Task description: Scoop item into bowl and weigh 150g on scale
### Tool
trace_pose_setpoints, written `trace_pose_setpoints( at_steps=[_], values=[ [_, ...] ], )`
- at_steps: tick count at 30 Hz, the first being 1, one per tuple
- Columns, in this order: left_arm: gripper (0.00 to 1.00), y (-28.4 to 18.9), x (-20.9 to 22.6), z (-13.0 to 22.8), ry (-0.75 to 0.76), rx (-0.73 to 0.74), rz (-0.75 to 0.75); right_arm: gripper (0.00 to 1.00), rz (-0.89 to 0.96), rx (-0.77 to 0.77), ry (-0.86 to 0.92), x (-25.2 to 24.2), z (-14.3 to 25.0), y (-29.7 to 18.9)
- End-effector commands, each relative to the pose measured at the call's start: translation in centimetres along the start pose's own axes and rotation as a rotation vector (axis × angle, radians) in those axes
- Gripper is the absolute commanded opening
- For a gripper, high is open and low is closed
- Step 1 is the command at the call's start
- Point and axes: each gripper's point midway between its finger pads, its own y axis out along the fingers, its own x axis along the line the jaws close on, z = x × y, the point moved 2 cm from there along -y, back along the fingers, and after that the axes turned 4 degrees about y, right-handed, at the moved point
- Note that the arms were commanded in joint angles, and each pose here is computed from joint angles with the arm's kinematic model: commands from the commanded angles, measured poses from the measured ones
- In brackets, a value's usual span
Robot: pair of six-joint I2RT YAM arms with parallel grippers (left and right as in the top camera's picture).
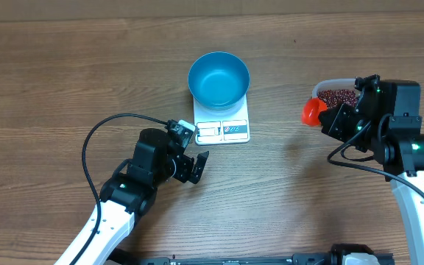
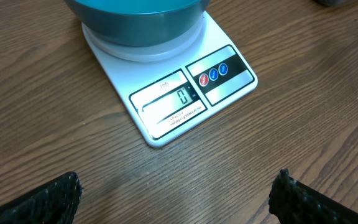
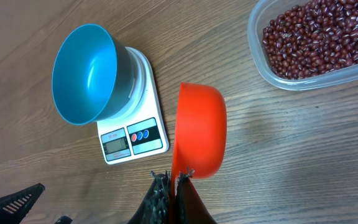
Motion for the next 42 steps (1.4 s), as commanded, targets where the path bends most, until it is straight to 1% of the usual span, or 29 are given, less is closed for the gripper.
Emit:
trace_pose_setpoints(
  at_steps=[1,12,17,21,30,33,37,39,42],
  values=[
    [1.0,-0.1,-0.3,-0.3,-0.005,-0.011,0.018,0.04,-0.016,-0.034,-0.01,0.7,-1.0,-0.6],
    [1.0,-0.1,-0.4,-0.3,-0.005,-0.011,0.018,0.04,-0.028,-0.065,-0.018,1.3,-2.0,-1.6],
    [0.99,-0.1,-0.4,-0.3,-0.005,-0.011,0.018,0.04,0.01,-0.123,-0.005,1.2,-4.1,-4.0],
    [0.99,-0.1,-0.3,-0.4,-0.005,-0.011,0.018,0.04,0.048,-0.135,-0.008,0.8,-6.3,-5.5],
    [0.99,-0.1,-0.4,-0.3,-0.005,-0.011,0.018,0.03,0.161,-0.049,0.013,-1.9,-10.9,-6.6],
    [1.0,-0.1,-0.4,-0.3,-0.005,-0.011,0.018,0.03,0.223,-0.041,0.056,-3.9,-12.4,-6.5],
    [1.0,-0.1,-0.3,-0.3,-0.005,-0.011,0.018,0.04,0.256,-0.044,0.091,-6.2,-13.8,-6.0],
    [1.0,-0.1,-0.3,-0.3,-0.005,-0.011,0.018,0.04,0.261,-0.042,0.083,-6.8,-14.1,-5.7],
    [0.99,-0.1,-0.3,-0.3,-0.005,-0.011,0.018,0.04,0.264,-0.028,0.024,-7.2,-14.5,-5.0]
  ],
)
